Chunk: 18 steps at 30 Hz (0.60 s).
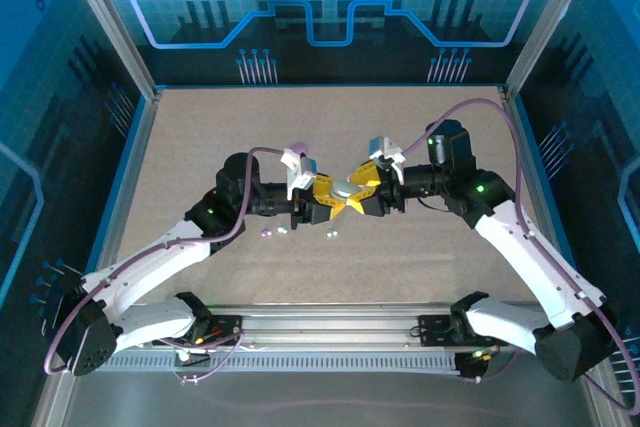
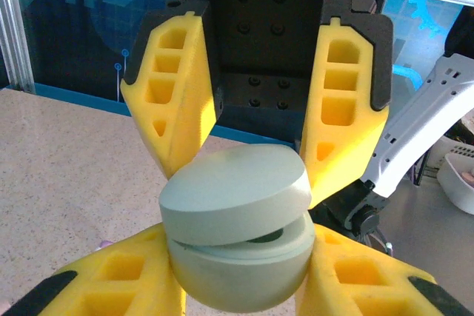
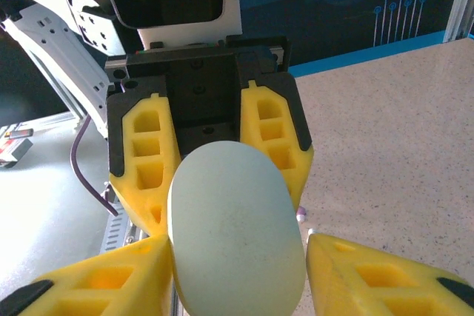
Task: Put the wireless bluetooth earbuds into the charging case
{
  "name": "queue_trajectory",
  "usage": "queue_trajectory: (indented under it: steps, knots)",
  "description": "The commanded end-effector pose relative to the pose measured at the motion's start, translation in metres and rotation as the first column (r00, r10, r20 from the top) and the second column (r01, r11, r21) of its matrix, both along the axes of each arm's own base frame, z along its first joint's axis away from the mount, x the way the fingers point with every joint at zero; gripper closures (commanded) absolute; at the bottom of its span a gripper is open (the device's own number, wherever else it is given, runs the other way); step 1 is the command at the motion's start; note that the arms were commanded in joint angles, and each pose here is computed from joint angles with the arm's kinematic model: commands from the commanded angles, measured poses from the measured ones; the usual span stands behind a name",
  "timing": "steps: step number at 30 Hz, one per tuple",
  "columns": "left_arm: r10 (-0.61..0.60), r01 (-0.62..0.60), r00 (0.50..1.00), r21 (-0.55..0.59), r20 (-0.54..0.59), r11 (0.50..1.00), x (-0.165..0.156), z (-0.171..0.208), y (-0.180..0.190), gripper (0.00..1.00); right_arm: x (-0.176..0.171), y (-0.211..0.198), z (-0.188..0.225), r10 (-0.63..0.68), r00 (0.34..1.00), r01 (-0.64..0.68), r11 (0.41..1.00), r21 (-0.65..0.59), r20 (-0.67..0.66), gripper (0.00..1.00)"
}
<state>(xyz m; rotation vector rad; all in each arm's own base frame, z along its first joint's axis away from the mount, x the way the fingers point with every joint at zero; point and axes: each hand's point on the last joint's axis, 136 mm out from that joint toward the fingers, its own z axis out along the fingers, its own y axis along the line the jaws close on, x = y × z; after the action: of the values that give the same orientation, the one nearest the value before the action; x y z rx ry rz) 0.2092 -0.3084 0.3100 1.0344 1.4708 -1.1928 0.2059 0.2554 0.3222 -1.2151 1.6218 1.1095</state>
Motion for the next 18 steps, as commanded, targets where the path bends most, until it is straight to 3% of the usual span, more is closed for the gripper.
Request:
queue_trajectory:
  steps: [1,7,18]
  knots:
    - [-0.121,0.121,0.992,-0.006,0.024,0.993,-0.0295,0.0033,-0.0028,0.75,0.0236,-0.0050,0.0227,-0.092,0.991,0.090,0.996,0.030,0.094,0.52]
    - [-0.123,0.123,0.992,-0.006,0.024,0.992,-0.0298,0.0034,-0.0030,0.75,0.0304,-0.0072,0.0230,-0.131,0.985,0.130,0.991,0.024,0.110,0.56]
    - [-0.123,0.123,0.992,-0.001,0.016,0.992,-0.0299,0.0011,-0.0031,0.75,0.0316,-0.0083,0.0310,-0.147,0.978,0.141,0.989,0.049,0.148,0.54]
